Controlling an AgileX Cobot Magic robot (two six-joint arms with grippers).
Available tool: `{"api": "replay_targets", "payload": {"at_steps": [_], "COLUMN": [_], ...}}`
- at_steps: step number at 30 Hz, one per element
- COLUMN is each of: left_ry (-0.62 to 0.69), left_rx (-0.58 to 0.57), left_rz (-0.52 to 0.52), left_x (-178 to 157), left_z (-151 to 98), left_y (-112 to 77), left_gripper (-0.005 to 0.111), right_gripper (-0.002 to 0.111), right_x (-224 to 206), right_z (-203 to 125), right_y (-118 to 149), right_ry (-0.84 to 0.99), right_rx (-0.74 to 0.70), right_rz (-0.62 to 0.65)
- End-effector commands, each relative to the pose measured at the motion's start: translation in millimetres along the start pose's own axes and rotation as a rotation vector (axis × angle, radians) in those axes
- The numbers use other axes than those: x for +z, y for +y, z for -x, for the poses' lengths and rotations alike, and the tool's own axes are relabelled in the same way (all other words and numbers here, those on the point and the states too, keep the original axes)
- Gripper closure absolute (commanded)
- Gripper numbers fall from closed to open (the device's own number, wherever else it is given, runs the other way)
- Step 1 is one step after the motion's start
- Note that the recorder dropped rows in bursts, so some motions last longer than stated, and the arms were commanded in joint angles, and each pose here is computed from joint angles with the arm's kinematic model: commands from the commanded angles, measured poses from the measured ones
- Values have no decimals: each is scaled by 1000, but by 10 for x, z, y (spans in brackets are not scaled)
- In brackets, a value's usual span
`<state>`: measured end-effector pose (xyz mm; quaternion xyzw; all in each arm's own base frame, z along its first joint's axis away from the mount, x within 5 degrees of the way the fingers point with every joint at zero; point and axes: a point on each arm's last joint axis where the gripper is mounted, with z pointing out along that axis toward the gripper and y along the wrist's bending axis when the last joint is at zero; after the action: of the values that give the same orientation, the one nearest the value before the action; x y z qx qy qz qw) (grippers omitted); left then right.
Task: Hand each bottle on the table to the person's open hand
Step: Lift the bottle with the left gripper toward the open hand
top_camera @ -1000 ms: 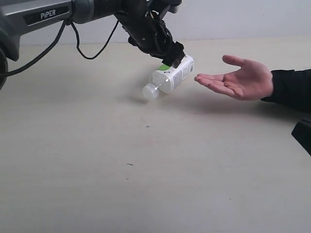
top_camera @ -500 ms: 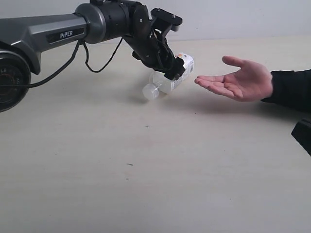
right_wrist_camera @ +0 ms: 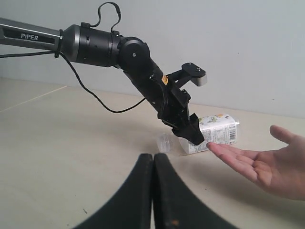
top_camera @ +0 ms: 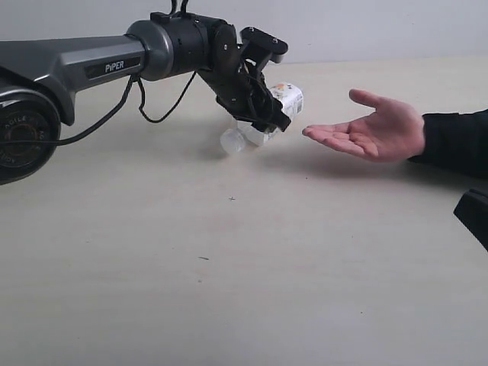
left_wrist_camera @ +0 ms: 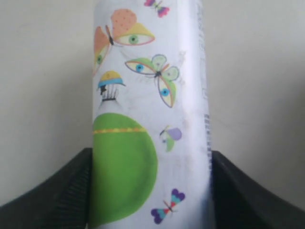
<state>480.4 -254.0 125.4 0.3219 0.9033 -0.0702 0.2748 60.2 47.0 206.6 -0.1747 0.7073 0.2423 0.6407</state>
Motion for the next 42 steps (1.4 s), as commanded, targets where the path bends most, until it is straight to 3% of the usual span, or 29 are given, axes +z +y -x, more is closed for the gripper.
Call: {"api": "replay_targets", "payload": {"at_steps": [1, 9, 14, 18, 22, 37, 42], "left_ry": [-65, -107, -47, -22, -73, -163, -142], "left_rx": [21, 46, 211, 239, 95, -164, -279], "left_rz": [8, 2, -33, -61, -63, -98, -129], "left_x": [-305, -900, -991, -978, -957, -983, -973], "left_z": [193, 420, 411, 395, 444, 556, 547], "left_y": [-3, -68, -257, -421, -541, -784, -967], "left_gripper": [107, 107, 107, 107, 107, 107, 107], "right_gripper": [108, 108, 108, 108, 108, 108, 108], "right_x": [-2, -2, -2, -2, -2, -2, -2], "right_z": [-15, -15, -15, -15, -15, -15, -15], "right_y": [4, 4, 4, 4, 4, 4, 4], "right_ry": [3, 3, 3, 3, 3, 3, 3], "right_rx": [-6, -6, -6, -6, -6, -6, -6], "right_rz": [5, 5, 5, 5, 5, 5, 5]}}
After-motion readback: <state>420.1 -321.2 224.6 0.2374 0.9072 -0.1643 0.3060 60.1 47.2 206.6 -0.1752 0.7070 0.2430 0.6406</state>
